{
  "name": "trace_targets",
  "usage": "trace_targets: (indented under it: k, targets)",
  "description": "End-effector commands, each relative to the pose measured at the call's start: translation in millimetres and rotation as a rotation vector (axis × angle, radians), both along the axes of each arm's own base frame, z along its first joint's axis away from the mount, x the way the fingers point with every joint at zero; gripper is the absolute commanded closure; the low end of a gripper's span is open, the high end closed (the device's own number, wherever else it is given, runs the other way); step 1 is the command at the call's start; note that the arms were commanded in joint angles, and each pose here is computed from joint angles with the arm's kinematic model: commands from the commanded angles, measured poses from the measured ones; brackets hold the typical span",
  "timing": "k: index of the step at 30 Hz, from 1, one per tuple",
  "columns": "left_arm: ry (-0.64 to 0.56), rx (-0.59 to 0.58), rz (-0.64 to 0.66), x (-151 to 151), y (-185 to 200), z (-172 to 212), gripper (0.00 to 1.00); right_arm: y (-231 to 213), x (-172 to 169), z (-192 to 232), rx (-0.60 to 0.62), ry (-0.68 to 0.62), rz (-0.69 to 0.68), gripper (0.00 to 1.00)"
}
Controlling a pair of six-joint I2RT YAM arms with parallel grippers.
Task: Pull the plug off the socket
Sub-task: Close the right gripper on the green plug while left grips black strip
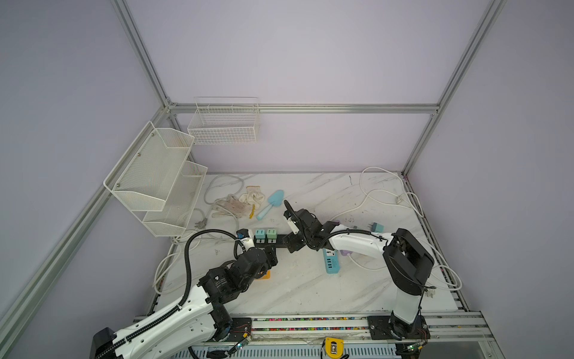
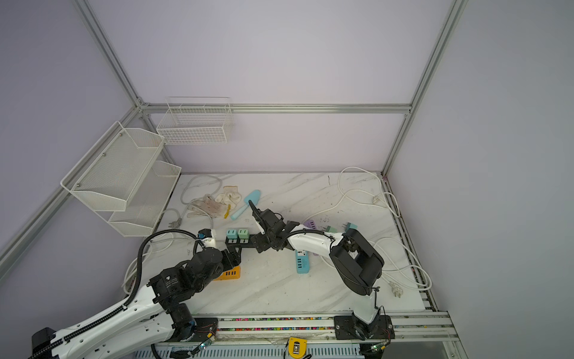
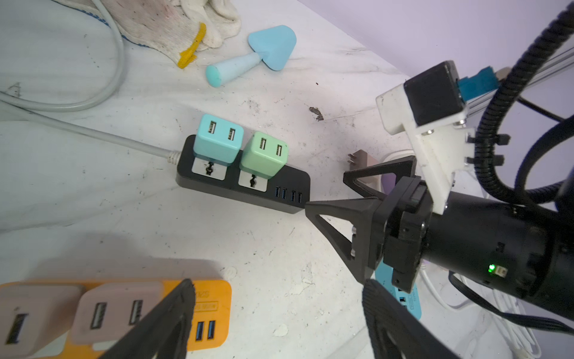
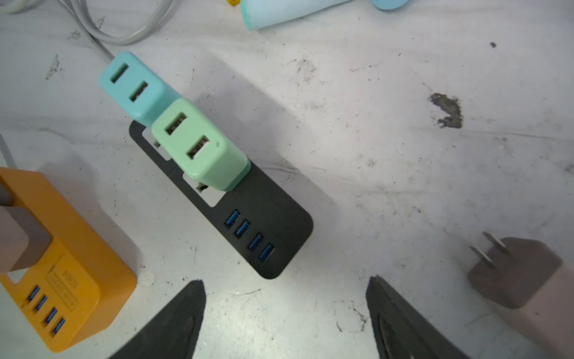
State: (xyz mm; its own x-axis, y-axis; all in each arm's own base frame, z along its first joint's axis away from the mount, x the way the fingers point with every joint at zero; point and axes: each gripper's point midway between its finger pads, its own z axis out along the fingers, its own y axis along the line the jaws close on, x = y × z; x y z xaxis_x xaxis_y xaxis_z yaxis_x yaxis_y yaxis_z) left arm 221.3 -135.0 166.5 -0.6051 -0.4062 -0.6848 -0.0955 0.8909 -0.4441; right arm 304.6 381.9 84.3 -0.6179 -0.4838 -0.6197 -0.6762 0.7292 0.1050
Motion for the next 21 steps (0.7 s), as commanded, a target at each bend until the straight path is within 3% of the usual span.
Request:
trace_targets:
  k: [1, 21]
  targets:
    - [0.024, 0.068, 0.042, -6, 19, -20, 0.15, 2, 3, -6, -0.073, -0.046, 0.053, 0.13]
    - [0.021, 0.062, 0.112, -15, 41, -25, 0.08, 34, 8, -50, -0.157, -0.031, 0.233, 0.10]
